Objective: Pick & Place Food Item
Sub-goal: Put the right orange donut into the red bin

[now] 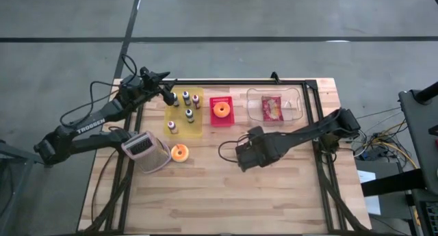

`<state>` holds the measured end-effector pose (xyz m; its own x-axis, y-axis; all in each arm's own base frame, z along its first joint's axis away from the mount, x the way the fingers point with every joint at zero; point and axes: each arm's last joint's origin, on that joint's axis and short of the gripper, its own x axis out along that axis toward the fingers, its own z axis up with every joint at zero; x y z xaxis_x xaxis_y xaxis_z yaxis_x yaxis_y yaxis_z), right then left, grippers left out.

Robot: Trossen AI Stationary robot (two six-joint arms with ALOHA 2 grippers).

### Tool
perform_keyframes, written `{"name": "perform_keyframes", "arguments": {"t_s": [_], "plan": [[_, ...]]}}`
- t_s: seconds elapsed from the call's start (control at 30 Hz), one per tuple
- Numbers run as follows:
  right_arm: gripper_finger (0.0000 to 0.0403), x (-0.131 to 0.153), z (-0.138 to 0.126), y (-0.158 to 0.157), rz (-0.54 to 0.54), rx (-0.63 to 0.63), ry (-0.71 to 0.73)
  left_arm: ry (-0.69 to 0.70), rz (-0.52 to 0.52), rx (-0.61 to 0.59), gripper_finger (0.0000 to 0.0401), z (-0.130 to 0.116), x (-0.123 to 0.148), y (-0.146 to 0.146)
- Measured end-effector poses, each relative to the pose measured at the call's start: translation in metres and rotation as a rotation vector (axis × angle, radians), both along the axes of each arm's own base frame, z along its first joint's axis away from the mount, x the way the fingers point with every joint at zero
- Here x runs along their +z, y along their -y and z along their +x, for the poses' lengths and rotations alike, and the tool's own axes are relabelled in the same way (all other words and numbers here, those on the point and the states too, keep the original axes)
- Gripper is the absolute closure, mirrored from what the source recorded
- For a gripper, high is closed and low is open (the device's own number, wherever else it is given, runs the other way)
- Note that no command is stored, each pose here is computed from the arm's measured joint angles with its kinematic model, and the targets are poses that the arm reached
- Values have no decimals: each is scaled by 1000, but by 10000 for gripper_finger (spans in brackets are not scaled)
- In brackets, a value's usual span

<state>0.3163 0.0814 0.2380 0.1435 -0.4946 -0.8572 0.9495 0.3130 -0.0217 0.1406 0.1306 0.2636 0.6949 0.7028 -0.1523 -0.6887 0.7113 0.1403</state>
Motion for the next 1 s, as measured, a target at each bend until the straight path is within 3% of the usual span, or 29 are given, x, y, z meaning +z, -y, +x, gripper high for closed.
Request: {"name": "perform_keyframes", "arguments": {"t_s": [0.5, 1.0], "plan": [[120, -48, -2, 8, 109, -115, 84, 0, 0, 0, 178, 0, 0, 0], [120, -88, -10, 11, 189, -157, 177, 0, 0, 0, 178, 0, 0, 0]]}}
